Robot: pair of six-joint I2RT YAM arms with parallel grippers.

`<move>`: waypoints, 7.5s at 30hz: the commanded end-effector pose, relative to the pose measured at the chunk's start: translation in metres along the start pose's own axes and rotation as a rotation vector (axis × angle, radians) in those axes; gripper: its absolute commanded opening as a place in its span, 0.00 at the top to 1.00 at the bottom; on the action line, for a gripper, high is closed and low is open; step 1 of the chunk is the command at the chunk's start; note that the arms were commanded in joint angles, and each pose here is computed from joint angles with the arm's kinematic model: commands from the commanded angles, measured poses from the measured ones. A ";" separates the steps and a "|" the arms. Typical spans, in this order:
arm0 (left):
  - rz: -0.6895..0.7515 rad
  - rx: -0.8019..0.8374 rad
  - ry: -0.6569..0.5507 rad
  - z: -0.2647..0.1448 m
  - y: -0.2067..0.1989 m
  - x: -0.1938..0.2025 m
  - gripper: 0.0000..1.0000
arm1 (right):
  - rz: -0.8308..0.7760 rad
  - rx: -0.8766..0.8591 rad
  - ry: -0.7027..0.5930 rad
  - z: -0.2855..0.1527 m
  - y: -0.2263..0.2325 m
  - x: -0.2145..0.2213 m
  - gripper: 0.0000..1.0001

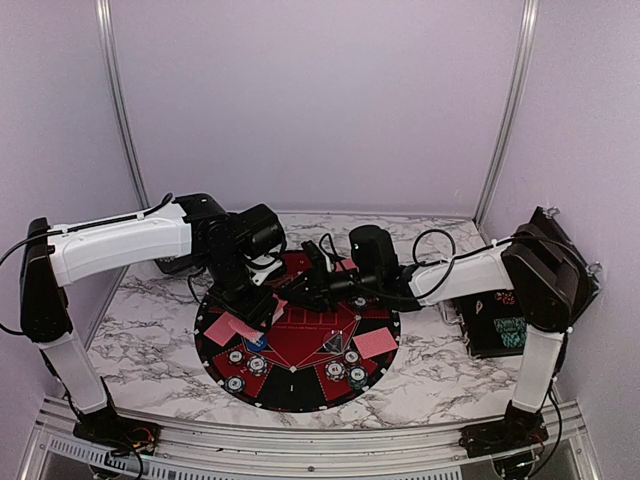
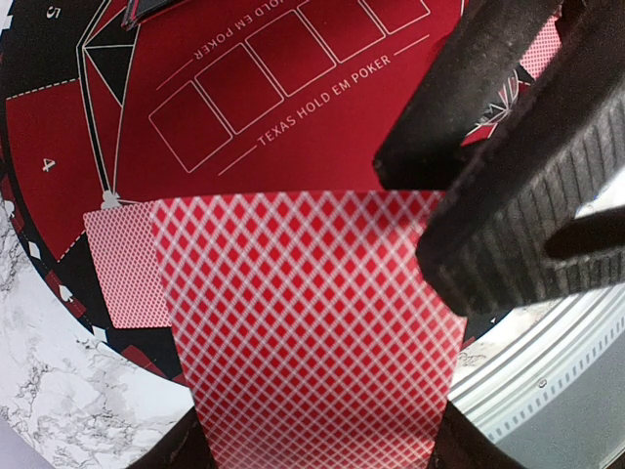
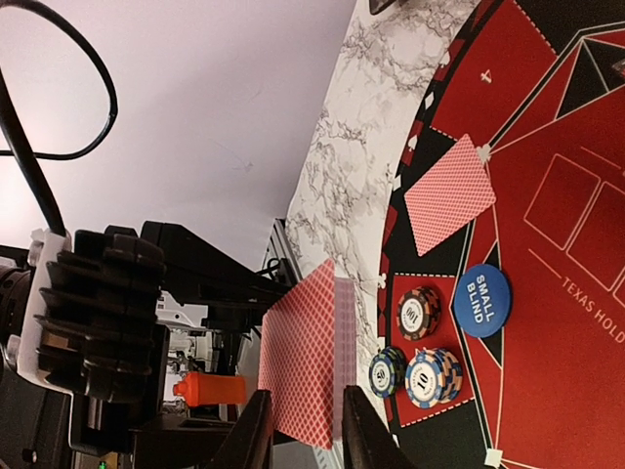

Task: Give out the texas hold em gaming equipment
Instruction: Pick up the poker card from the face-down deck piles, then distribute the poker card in the small blind area, then pick up the poker card from the face-down deck piles.

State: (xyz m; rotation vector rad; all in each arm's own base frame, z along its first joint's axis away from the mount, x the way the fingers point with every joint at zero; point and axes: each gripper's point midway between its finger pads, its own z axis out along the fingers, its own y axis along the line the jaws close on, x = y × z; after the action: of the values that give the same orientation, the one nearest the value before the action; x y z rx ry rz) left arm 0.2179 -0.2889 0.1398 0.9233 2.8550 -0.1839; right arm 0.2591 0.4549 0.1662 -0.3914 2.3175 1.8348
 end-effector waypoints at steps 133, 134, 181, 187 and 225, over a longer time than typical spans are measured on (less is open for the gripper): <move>-0.071 -0.028 -0.036 -0.023 0.017 0.033 0.47 | -0.079 0.150 0.001 0.126 -0.094 -0.026 0.76; -0.070 -0.027 -0.036 -0.023 0.017 0.033 0.47 | -0.080 0.157 0.000 0.125 -0.094 -0.026 0.74; -0.035 -0.022 -0.028 -0.014 0.010 0.013 0.47 | -0.081 0.124 -0.187 -0.028 -0.024 -0.054 0.44; -0.023 -0.020 -0.034 -0.011 0.007 0.005 0.47 | -0.093 0.091 -0.166 -0.039 -0.009 -0.044 0.43; 0.015 -0.015 -0.052 -0.014 0.002 -0.007 0.47 | -0.101 -0.064 0.115 0.042 0.012 0.012 0.34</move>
State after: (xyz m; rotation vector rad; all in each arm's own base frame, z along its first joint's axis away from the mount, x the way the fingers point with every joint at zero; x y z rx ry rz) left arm 0.2198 -0.2819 0.1426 0.9126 2.8307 -0.1523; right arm 0.2445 0.4853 0.1540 -0.5802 2.3204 1.8388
